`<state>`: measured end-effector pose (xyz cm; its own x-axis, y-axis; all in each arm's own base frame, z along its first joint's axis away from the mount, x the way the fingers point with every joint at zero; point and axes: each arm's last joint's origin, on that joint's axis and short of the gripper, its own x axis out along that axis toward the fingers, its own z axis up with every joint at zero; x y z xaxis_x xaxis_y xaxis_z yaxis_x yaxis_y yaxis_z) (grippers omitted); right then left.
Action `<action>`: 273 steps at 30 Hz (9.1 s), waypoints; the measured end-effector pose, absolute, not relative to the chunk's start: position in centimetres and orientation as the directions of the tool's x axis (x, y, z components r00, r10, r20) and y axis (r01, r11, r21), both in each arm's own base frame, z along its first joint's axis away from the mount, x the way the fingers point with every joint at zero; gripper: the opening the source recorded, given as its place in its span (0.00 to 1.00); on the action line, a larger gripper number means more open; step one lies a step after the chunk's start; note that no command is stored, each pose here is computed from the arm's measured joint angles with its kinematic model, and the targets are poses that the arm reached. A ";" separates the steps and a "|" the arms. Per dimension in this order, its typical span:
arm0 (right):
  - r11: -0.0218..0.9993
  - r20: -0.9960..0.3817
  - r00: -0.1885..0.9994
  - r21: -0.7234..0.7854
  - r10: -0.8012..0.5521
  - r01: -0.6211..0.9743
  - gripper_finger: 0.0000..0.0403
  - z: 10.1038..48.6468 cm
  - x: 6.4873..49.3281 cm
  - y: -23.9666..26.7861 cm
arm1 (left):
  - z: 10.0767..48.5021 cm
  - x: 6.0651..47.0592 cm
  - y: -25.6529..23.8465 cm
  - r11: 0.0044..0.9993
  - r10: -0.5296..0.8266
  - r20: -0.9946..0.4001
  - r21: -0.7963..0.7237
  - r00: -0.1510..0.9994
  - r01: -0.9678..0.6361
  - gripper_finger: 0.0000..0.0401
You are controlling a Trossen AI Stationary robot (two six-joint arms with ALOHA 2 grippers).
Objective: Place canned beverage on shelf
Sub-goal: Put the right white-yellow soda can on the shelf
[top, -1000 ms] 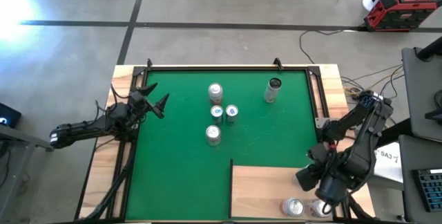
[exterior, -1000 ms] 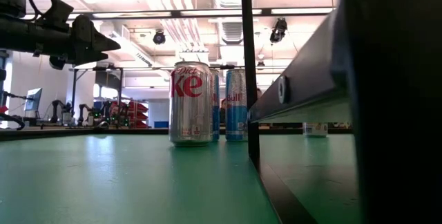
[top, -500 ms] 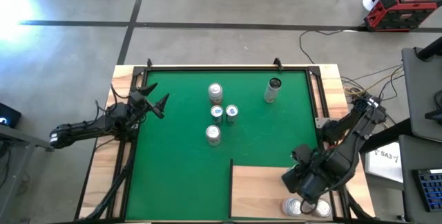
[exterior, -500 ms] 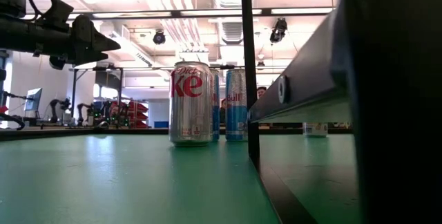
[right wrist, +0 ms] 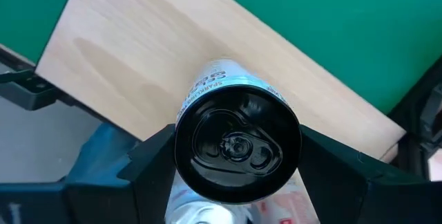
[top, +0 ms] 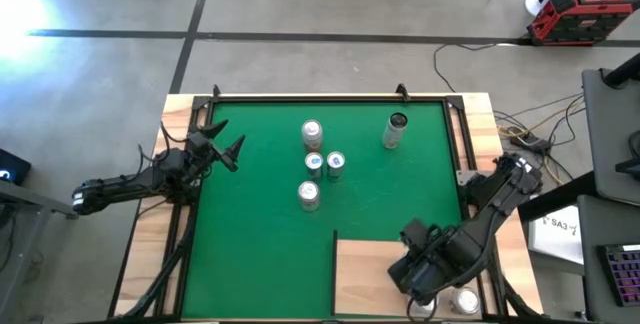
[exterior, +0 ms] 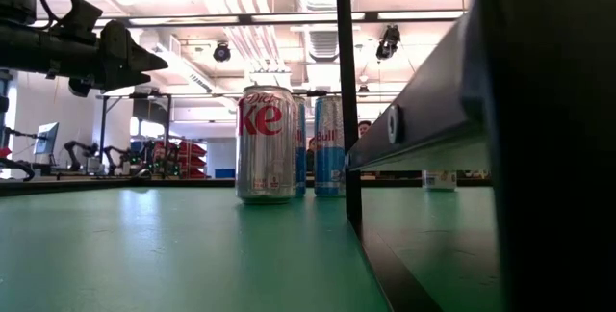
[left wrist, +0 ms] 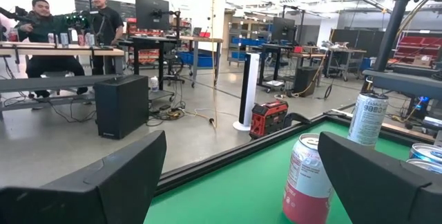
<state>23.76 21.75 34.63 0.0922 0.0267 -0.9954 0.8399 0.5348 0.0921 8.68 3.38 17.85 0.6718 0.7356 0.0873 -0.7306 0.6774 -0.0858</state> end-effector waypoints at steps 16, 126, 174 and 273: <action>0.573 -0.994 0.091 0.107 0.057 0.812 0.63 33.9 27.1 24.3 | 17.9 8.7 3.4 0.678 0.735 0.087 -0.086 0.672 -0.730 0.91; -0.013 -0.980 0.167 0.167 0.105 0.986 0.88 34.0 27.7 25.0 | 17.9 8.7 3.4 0.677 0.736 0.088 -0.086 0.672 -0.731 0.91; -0.044 -0.980 0.127 0.122 0.150 0.992 0.65 31.1 28.3 25.5 | 17.9 8.7 3.4 0.677 0.736 0.088 -0.086 0.671 -0.731 0.91; 0.336 -0.955 0.096 0.192 0.282 0.922 0.69 30.7 28.5 26.6 | 17.9 8.7 3.4 0.678 0.735 0.087 -0.086 0.672 -0.730 0.91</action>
<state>28.46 26.64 30.65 0.0961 0.2817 -0.9547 0.9223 0.3356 0.1919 8.68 3.38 17.86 0.6719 0.7354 0.0874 -0.7304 0.6776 -0.0860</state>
